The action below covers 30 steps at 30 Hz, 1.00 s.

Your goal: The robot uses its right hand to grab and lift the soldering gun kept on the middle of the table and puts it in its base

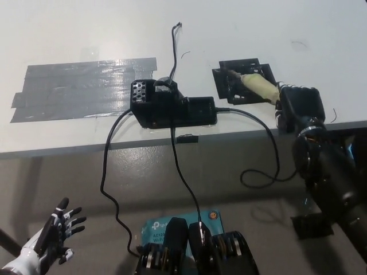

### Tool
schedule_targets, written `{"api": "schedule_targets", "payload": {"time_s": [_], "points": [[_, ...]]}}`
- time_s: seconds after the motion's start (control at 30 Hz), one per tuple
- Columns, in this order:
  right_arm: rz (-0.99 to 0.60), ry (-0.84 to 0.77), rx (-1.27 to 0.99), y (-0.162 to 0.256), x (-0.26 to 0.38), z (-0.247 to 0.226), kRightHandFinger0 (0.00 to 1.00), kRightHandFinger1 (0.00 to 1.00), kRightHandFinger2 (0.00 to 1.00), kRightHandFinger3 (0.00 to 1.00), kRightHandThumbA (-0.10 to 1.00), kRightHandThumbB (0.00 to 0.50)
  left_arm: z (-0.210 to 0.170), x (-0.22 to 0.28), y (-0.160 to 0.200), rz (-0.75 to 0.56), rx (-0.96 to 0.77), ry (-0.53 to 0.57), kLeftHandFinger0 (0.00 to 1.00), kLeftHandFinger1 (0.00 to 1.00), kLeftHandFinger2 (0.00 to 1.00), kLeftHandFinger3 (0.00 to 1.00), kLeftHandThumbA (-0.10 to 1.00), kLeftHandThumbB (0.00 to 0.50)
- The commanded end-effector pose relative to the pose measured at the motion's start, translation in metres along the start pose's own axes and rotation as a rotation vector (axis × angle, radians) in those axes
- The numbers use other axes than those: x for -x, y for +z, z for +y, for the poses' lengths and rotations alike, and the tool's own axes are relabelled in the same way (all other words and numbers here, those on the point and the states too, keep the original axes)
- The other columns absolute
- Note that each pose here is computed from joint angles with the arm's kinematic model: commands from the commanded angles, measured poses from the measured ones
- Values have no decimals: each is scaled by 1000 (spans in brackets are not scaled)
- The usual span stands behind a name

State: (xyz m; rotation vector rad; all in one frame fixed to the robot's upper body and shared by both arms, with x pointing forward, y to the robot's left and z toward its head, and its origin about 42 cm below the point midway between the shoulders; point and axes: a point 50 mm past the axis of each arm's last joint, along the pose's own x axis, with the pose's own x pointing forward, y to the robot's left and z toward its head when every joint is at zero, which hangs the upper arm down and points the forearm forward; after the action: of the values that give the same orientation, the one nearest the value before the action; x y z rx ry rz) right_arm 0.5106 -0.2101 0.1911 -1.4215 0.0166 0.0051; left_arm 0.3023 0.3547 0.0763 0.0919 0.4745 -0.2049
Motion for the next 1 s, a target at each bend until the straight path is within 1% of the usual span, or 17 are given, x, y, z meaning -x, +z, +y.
{"api": "schedule_targets", "payload": {"time_s": [0.0,0.03,0.07,0.13,0.17,0.2,0.33,0.53,0.6,0.7,0.73,0.77,0.8,0.83,0.9,0.93,0.97], "points": [[-62,-123,-100,-13,-2,-23,0,238,566,159,-99,0,17,2,16,-47,-46,14,1000,1000,1000,1000,1000,237],[-71,-129,-105,-14,-2,-23,0,287,632,188,-100,0,17,2,15,-45,-45,16,1000,1000,1000,1000,1000,236],[-75,-123,-114,-16,-2,-25,0,380,696,276,-100,0,17,2,15,-43,-47,19,1000,1000,1000,1000,1000,246],[-104,-139,-114,-18,-1,-28,0,371,671,438,-100,0,16,4,14,-42,-61,22,1000,1000,1000,1000,1000,251],[-138,-154,-133,-19,1,-33,0,380,684,456,-100,0,16,4,13,-41,-55,24,1000,1000,1000,1000,1000,243],[-157,-164,-134,-20,2,-38,0,388,694,467,-100,4,17,4,14,-41,-58,27,1000,1000,1000,1000,1000,230],[-224,-175,-144,-23,4,-51,0,373,679,469,-100,0,18,4,14,-45,-64,35,1000,1000,1000,1000,1000,256],[-295,-173,-177,-29,7,-72,0,339,628,377,-100,0,19,5,16,-46,-70,42,1000,1000,1000,1000,1000,251],[-328,-174,-165,-30,8,-76,6,307,521,334,-100,7,19,6,16,-48,-79,43,1000,1000,1000,1000,1000,252],[-403,-176,-114,-34,6,-87,0,169,267,163,-100,2,21,7,17,-47,-72,44,1000,1000,1000,1000,1000,242],[-425,-178,-91,-36,7,-93,62,194,222,147,-100,0,20,7,18,-45,-71,44,1000,1000,1000,1000,1000,242],[-437,-182,-75,-37,8,-98,4,105,137,79,-100,1,21,5,18,-45,-70,45,1000,1000,1000,1000,1000,250],[-455,-193,-68,-38,9,-104,0,4,48,40,-100,18,21,5,18,-47,-73,43,1000,1000,1000,1000,1000,255],[-466,-196,-64,-38,9,-107,0,1,84,25,-100,13,21,4,18,-48,-73,42,1000,1000,1000,1000,1000,255],[-485,-187,-41,-40,8,-113,0,44,415,44,-100,0,23,4,17,-45,-65,37,1000,1000,1000,1000,1000,260],[-516,-186,5,-40,9,-118,0,105,588,105,-100,0,22,4,17,-46,-71,39,1000,1000,1000,1000,1000,231],[-520,-185,10,-40,10,-118,0,213,675,191,-100,0,22,4,17,-46,-72,39,1000,1000,1000,1000,1000,230]]}}
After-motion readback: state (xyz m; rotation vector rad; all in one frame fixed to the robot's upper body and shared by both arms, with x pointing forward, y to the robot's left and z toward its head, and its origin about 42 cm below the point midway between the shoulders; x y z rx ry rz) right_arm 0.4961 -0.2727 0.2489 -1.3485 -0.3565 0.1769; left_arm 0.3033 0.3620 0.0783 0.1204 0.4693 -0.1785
